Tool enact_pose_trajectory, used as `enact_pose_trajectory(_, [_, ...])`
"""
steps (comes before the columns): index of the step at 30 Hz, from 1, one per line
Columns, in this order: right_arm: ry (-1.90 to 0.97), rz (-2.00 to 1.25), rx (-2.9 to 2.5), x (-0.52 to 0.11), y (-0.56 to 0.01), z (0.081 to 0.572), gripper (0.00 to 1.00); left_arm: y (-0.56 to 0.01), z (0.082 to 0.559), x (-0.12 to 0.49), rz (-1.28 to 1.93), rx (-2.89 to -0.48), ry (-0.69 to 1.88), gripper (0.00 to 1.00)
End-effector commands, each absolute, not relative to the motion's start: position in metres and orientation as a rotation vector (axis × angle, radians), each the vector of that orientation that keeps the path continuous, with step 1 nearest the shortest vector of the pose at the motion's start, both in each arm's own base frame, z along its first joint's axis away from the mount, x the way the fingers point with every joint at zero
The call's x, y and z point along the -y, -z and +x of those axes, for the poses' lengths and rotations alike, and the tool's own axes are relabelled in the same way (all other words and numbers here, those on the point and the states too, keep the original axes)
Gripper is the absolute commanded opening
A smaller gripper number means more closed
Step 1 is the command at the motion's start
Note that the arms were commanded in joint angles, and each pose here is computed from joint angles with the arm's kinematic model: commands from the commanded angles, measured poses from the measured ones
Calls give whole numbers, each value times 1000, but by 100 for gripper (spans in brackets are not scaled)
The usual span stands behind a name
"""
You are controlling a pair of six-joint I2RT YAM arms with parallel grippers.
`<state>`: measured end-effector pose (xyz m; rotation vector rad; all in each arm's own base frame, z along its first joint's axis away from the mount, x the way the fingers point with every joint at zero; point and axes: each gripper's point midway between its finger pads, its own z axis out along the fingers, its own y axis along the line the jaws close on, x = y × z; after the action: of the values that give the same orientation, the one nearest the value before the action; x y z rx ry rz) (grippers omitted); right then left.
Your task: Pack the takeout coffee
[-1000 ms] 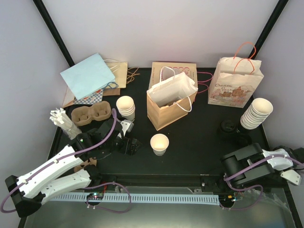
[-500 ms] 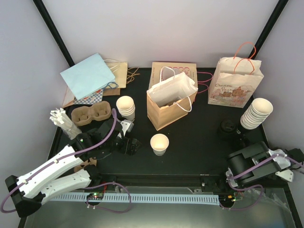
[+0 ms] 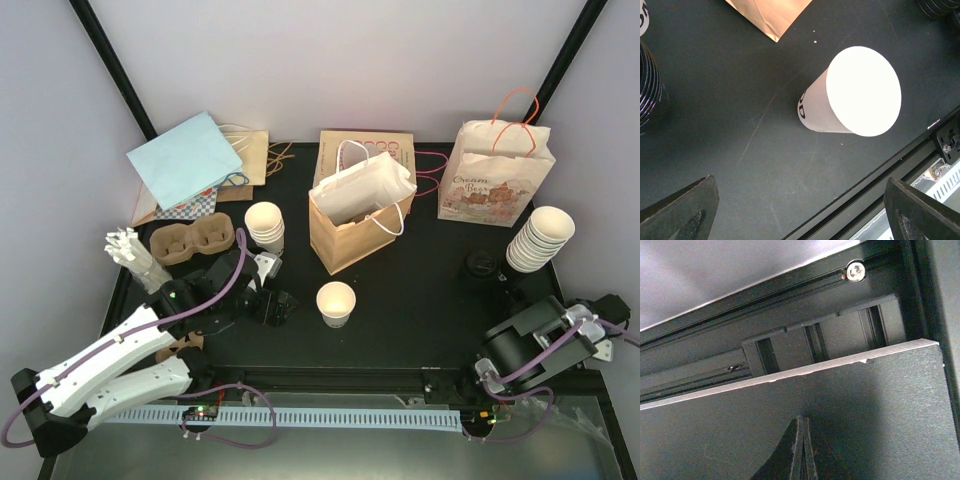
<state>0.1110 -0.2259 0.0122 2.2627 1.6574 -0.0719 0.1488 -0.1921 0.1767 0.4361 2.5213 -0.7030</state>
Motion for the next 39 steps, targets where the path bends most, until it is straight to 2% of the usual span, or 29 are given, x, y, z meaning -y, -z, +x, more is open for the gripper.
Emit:
enact_pose_trajectory(1, [-20, 2352, -1729, 195, 7, 108, 1, -180, 151, 193, 428, -2520, 704, 93])
enact_pose_trajectory(8, [181, 2350, -1713, 216, -30, 93, 1, -182, 151, 194, 434, -2525, 708, 93])
enact_pose_trajectory(17, [384, 2133, -1553, 234, -130, 81, 1, -181, 149, 195, 434, -2534, 714, 93])
enact_pose_trajectory(23, [433, 1870, -1685, 210, -168, 115, 1, -179, 149, 194, 439, -2533, 714, 93])
enact_pose_trajectory(29, [429, 1587, -1630, 184, -243, 137, 1, -180, 149, 196, 443, -2526, 725, 93])
enact_pose_trajectory(39, [272, 1319, -1969, 118, -214, 175, 1, -180, 153, 202, 428, -2513, 751, 93])
